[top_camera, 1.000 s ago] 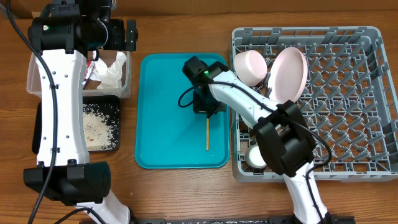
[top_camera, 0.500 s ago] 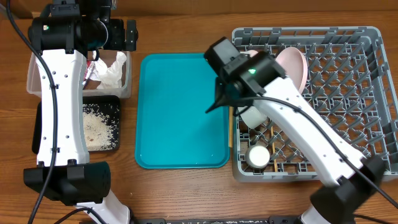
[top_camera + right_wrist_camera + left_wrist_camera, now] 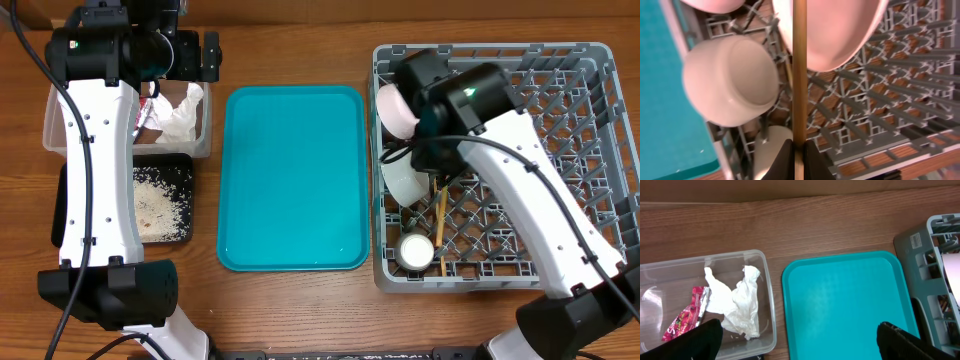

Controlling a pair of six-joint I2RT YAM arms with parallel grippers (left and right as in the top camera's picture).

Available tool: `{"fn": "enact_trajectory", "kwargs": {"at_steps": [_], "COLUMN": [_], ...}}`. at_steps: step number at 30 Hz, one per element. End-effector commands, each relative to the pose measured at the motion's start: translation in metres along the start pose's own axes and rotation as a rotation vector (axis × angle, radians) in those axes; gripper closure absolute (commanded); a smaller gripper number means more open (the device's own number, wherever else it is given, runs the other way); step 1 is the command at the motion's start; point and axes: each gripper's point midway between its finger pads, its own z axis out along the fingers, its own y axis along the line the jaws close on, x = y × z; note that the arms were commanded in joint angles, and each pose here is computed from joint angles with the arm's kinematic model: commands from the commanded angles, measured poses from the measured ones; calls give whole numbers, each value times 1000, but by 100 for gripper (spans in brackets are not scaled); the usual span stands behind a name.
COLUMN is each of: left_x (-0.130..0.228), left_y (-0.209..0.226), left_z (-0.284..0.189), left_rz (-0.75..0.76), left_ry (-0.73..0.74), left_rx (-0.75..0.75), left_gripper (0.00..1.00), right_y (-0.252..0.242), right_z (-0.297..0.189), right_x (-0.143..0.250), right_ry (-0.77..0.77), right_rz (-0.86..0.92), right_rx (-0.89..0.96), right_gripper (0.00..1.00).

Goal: Sort waste into correct bins and load items into the dishwasher
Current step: 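Carry the second chopstick into the dish rack and release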

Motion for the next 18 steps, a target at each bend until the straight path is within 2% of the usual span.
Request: {"fn": "enact_trajectory", "kwargs": {"at_steps": [1,10,15,18], "left_x": [-4,-4,-4,-4], "left_y": [0,0,0,0], "left_z": [-1,-1,-1,-1], "left_rz": [-2,-2,-2,-2], "left_ry": [-12,-12,-12,-12], "left_rx": [-6,-6,-6,-6], "left_gripper": [0,0,0,0], "right_y": [-9,-27,-32,-30], "right_z": [5,76,89,75], "right_x": [2,13,13,7], "right_ry": [-6,81,94,72], "right_rz": [-54,-113,-82,-82], "right_rx": [29,113,111,96], "right_gripper": [96,96,75,71]}}
